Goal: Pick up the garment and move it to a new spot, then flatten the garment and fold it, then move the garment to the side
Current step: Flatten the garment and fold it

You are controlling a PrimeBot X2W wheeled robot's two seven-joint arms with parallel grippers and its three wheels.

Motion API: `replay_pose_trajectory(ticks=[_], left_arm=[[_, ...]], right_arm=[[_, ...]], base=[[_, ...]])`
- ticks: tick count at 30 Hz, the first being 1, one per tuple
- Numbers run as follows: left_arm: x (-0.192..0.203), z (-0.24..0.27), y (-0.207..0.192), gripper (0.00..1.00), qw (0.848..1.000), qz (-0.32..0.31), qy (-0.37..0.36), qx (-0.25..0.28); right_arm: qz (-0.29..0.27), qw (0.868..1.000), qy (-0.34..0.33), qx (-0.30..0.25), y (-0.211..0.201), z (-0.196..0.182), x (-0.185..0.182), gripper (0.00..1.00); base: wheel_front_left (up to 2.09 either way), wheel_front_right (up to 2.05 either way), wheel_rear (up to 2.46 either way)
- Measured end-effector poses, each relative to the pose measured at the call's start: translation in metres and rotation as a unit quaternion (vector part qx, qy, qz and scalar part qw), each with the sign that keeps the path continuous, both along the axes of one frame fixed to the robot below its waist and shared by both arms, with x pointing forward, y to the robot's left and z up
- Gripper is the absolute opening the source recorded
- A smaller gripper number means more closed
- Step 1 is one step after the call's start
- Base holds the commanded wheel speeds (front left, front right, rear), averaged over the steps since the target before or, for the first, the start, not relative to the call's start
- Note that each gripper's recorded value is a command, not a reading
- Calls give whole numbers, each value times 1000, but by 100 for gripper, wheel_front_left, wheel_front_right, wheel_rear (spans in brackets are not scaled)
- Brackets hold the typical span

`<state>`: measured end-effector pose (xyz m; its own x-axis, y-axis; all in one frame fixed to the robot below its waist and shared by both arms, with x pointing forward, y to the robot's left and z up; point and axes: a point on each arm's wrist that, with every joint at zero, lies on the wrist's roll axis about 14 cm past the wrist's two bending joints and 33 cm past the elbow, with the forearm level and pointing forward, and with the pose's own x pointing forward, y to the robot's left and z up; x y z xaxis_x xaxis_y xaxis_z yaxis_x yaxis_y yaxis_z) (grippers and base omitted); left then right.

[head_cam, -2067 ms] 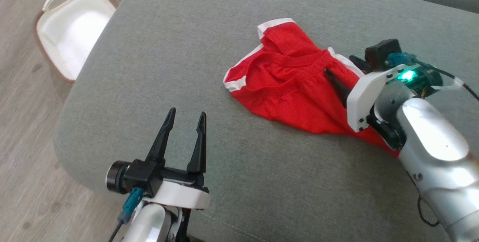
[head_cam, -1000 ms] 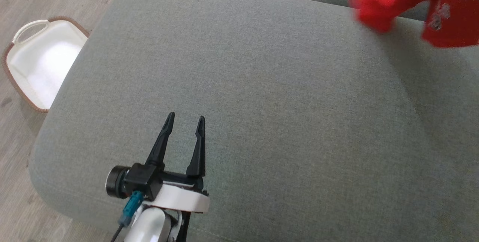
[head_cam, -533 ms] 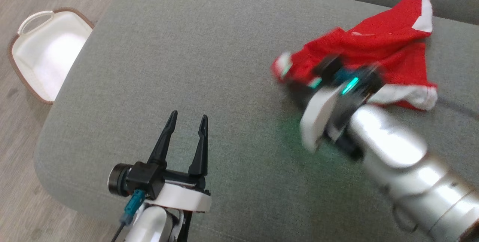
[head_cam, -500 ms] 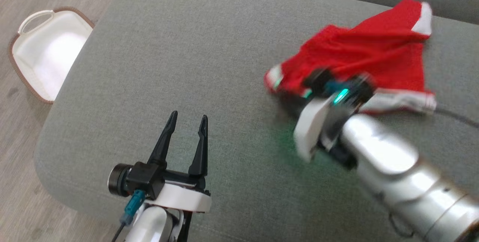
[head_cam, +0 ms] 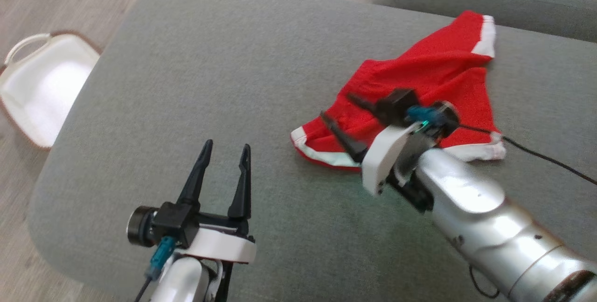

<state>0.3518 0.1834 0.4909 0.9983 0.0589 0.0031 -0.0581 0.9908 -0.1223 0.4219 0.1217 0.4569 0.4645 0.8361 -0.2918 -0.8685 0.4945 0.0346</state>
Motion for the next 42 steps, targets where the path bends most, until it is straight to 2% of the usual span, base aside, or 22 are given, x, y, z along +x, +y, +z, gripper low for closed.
replay_pose_trajectory(ticks=[4, 6, 8, 11, 15, 20, 26, 32, 37, 42], left_arm=[[6, 9, -4, 100, 1000, -9, -15, 0], [10, 13, -8, 100, 1000, -17, -23, -2], [15, 15, -12, 100, 999, -26, -27, -5], [21, 16, -17, 100, 999, -41, -30, -2], [30, 16, -19, 100, 998, -47, -32, 1], [38, 13, -32, 100, 997, -69, -29, 2], [42, 7, -34, 100, 997, -70, -21, -2], [41, -4, -35, 100, 997, -73, -6, -3], [42, -10, -36, 100, 997, -75, 4, -2], [40, -20, -33, 100, 997, -70, 20, -7]], right_arm=[[-87, 993, -53, 56, -39, 37, 40, 100], [-151, 982, -74, 82, -75, 50, 60, 100], [-226, 966, -86, 97, -122, 52, 75, 100], [-306, 943, -84, 106, -174, 39, 69, 100], [-361, 924, -68, 110, -202, 14, 31, 100], [-398, 910, -64, 93, -234, -3, -1, 100], [-408, 904, -50, 115, -236, 0, -9, 100], [-401, 911, -24, 94, -230, -11, -3, 100], [-387, 919, 34, 60, -215, -35, 20, 100], [-383, 918, 96, 34, -205, -68, 31, 100]], base=[[0, 0, 0], [0, 0, 0], [0, 0, 0], [0, 0, 0], [0, 0, 0], [0, 0, 0], [0, 0, 0], [0, 0, 0], [0, 0, 0], [0, 0, 0]])
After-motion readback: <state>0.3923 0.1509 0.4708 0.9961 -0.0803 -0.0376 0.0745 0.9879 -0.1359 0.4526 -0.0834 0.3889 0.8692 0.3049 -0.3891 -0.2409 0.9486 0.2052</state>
